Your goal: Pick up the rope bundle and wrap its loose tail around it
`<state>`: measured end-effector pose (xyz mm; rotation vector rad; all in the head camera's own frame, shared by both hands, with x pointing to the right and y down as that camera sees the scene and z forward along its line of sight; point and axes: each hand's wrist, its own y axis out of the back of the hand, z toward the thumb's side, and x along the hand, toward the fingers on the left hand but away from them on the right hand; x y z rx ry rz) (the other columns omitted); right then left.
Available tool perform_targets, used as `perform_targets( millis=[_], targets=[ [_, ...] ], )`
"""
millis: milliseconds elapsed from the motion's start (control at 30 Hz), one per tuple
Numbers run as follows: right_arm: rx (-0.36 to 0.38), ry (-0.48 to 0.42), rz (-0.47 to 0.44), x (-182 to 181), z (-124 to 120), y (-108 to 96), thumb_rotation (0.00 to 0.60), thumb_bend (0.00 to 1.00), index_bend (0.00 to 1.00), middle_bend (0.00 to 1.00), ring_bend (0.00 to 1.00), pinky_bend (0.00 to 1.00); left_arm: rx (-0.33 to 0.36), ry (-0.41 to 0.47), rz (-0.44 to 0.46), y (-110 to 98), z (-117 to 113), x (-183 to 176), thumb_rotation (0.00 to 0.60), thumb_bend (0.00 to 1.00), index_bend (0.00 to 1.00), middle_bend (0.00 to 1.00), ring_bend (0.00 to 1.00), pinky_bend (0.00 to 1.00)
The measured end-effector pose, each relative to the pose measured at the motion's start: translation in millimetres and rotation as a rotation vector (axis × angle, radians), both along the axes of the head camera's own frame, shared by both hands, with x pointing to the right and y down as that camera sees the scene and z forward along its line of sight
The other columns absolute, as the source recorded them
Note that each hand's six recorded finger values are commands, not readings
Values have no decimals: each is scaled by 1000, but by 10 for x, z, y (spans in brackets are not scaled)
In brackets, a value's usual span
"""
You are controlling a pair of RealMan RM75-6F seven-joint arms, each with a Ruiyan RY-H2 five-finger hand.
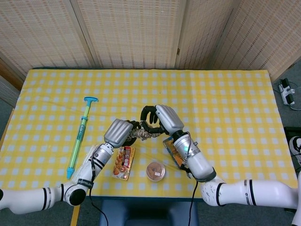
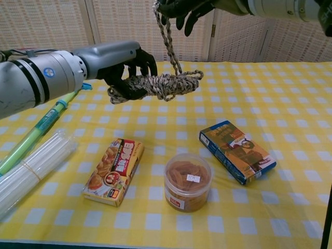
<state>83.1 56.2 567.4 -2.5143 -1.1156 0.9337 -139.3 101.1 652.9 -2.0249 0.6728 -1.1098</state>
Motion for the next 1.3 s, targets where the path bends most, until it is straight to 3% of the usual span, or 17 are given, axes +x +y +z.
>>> perform_targets(
  millis=[333,500,633,733,900,1000,1167,1300],
  targets=[
    [14,-11,-67,-123,-78,209,600,649,768,557,571,555,-25,-61,-83,-60,85,28,600,561,657,631,633,706],
    [15,-16,-90,-141,-117,338,600,649,768,557,569,556,-54,-83,-182,-156,141,-37,600,562,657,631,637,710],
    [22,-20,-88,-92,-136,392,600,649,755,546,572,556,-85,-44,-281,-269,127,-115,600,561,657,631,638,713],
    [24,-33,-91,-55,-145,426,600,649,638,488,538,556,-99,10,-352,-369,63,-191,600,562,657,631,638,713],
    [12,-54,-141,-27,-127,505,600,649,199,293,403,494,-124,127,-452,-530,-117,-321,600,562,657,631,638,713],
    [13,-57,-174,1,-122,536,600,650,26,192,304,401,-137,192,-491,-605,-237,-394,600,562,657,631,638,713],
    [36,-49,-203,97,-133,555,600,649,0,90,163,244,-153,269,-532,-671,-372,-496,600,562,657,631,638,713],
    [68,-16,-207,252,-148,557,600,642,0,66,135,216,-172,325,-560,-694,-431,-575,600,562,657,631,637,713]
  ],
)
